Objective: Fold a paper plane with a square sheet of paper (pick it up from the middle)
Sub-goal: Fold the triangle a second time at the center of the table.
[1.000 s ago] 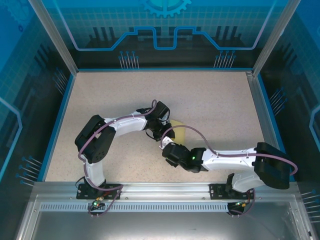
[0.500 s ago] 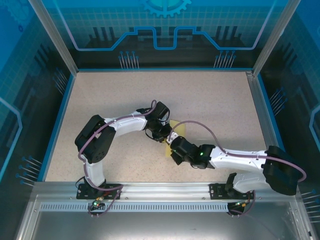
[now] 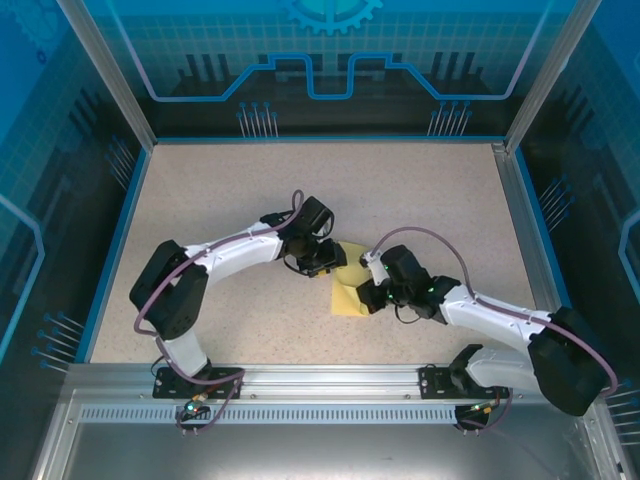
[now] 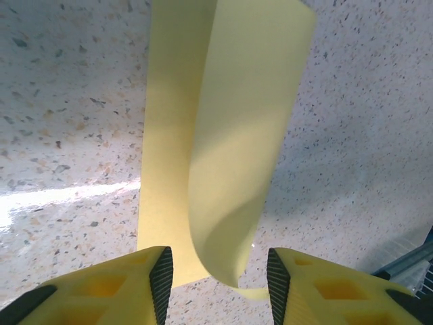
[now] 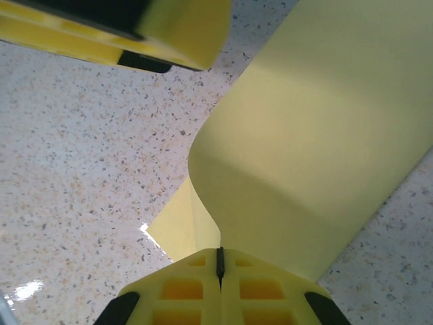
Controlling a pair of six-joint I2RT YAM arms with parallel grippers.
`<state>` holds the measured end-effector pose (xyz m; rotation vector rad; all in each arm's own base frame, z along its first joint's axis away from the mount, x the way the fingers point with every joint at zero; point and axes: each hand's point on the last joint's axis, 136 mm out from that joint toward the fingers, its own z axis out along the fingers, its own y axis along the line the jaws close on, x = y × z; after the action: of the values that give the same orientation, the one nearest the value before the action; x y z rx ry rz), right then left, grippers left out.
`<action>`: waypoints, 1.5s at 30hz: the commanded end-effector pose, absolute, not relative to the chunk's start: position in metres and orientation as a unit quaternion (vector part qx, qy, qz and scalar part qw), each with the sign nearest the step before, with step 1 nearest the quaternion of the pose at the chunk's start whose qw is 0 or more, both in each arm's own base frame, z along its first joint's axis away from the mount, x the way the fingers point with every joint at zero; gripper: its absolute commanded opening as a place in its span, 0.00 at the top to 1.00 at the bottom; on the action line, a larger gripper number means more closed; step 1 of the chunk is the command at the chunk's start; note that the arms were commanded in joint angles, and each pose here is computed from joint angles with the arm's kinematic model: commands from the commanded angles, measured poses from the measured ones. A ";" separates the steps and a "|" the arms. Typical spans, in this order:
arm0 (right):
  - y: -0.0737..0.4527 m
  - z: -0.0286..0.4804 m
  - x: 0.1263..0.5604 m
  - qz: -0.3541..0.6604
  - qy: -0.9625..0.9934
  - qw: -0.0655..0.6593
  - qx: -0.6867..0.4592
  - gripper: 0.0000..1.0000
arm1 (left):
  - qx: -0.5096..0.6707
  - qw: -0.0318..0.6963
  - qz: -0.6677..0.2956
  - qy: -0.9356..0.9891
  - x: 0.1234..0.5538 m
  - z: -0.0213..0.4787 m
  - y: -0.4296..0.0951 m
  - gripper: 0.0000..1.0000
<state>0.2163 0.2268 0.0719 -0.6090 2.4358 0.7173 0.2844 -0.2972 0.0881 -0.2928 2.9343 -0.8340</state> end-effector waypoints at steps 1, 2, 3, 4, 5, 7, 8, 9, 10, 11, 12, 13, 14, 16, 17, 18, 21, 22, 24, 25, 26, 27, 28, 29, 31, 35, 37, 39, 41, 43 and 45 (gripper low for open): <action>0.233 0.073 0.214 0.323 0.893 0.227 -0.217 0.96 | -0.101 0.048 -0.263 0.958 0.279 0.092 -0.286 0.55; 0.231 0.071 0.216 0.326 0.895 0.220 -0.212 0.96 | -0.101 0.048 -0.266 0.958 0.278 0.093 -0.286 0.55; 0.229 0.068 0.220 0.326 0.899 0.211 -0.203 0.96 | -0.097 0.048 -0.269 0.957 0.277 0.093 -0.286 0.56; 0.227 0.065 0.224 0.327 0.902 0.204 -0.197 0.96 | -0.095 0.048 -0.273 0.956 0.276 0.094 -0.287 0.56; 0.226 0.062 0.227 0.329 0.903 0.197 -0.193 0.96 | -0.094 0.047 -0.274 0.956 0.275 0.094 -0.287 0.56; 0.224 0.055 0.233 0.326 0.908 0.183 -0.187 0.96 | -0.089 0.047 -0.278 0.955 0.272 0.095 -0.287 0.57; 0.223 0.054 0.236 0.323 0.910 0.183 -0.185 0.96 | -0.088 0.047 -0.278 0.955 0.270 0.094 -0.287 0.57; 0.222 0.051 0.239 0.320 0.912 0.181 -0.183 0.96 | -0.086 0.046 -0.279 0.955 0.269 0.094 -0.287 0.57; 0.221 0.050 0.241 0.319 0.912 0.180 -0.182 0.96 | -0.085 0.046 -0.278 0.956 0.268 0.094 -0.286 0.57; 0.220 0.049 0.244 0.318 0.913 0.180 -0.181 0.96 | -0.083 0.043 -0.277 0.956 0.266 0.092 -0.286 0.57; 0.220 0.047 0.245 0.317 0.914 0.176 -0.182 0.96 | -0.082 0.042 -0.276 0.957 0.265 0.092 -0.286 0.58; 0.220 0.047 0.247 0.315 0.914 0.176 -0.185 0.96 | -0.082 0.040 -0.275 0.957 0.264 0.090 -0.286 0.58; 0.220 0.046 0.249 0.312 0.915 0.175 -0.186 0.96 | -0.080 0.039 -0.275 0.957 0.262 0.089 -0.286 0.58; 0.217 0.042 0.252 0.304 0.918 0.171 -0.187 0.96 | -0.077 0.036 -0.274 0.958 0.260 0.087 -0.287 0.58; 0.216 0.041 0.253 0.301 0.919 0.171 -0.187 0.96 | -0.075 0.034 -0.273 0.958 0.259 0.086 -0.288 0.58; 0.216 0.039 0.254 0.299 0.921 0.168 -0.187 0.96 | -0.073 0.034 -0.274 0.958 0.258 0.086 -0.289 0.58; 0.215 0.037 0.256 0.293 0.924 0.162 -0.185 0.96 | -0.069 0.029 -0.276 0.958 0.256 0.084 -0.293 0.59; 0.214 0.035 0.257 0.290 0.925 0.161 -0.185 0.96 | -0.069 0.029 -0.276 0.958 0.257 0.084 -0.294 0.59; 0.211 0.033 0.257 0.281 0.930 0.157 -0.179 0.96 | -0.066 0.026 -0.276 0.958 0.256 0.084 -0.297 0.59; 0.211 0.033 0.256 0.281 0.930 0.156 -0.179 0.96 | -0.066 0.025 -0.276 0.959 0.255 0.083 -0.298 0.60; 0.212 0.034 0.255 0.284 0.929 0.156 -0.179 0.96 | -0.066 0.024 -0.276 0.959 0.255 0.083 -0.299 0.60; 0.211 0.034 0.255 0.284 0.929 0.158 -0.177 0.96 | -0.066 0.023 -0.277 0.958 0.255 0.082 -0.300 0.60; 0.209 0.034 0.255 0.280 0.931 0.159 -0.173 0.96 | -0.064 0.021 -0.278 0.958 0.254 0.082 -0.302 0.60; 0.207 0.034 0.255 0.275 0.933 0.160 -0.170 0.96 | -0.062 0.020 -0.278 0.958 0.253 0.081 -0.303 0.60; 0.206 0.034 0.255 0.272 0.934 0.162 -0.168 0.95 | -0.060 0.017 -0.279 0.958 0.252 0.080 -0.306 0.60; 0.204 0.032 0.257 0.265 0.936 0.162 -0.165 0.95 | -0.056 0.012 -0.281 0.958 0.251 0.079 -0.311 0.61; 0.204 0.031 0.258 0.263 0.937 0.163 -0.164 0.95 | -0.052 0.013 -0.284 0.957 0.250 0.079 -0.314 0.61; 0.204 0.031 0.258 0.262 0.937 0.161 -0.166 0.95 | -0.051 0.011 -0.286 0.957 0.250 0.079 -0.317 0.62; 0.205 0.030 0.259 0.262 0.937 0.160 -0.166 0.95 | -0.050 0.010 -0.288 0.956 0.250 0.079 -0.319 0.62; 0.204 0.029 0.259 0.261 0.937 0.160 -0.167 0.94 | -0.050 0.009 -0.292 0.955 0.251 0.079 -0.323 0.63; 0.204 0.029 0.260 0.257 0.938 0.160 -0.166 0.94 | -0.050 0.006 -0.294 0.954 0.250 0.077 -0.326 0.64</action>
<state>0.2530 0.2092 0.0280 -0.4962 2.6708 0.7664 0.2490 -0.3102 0.0697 -0.1885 2.9950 -0.8515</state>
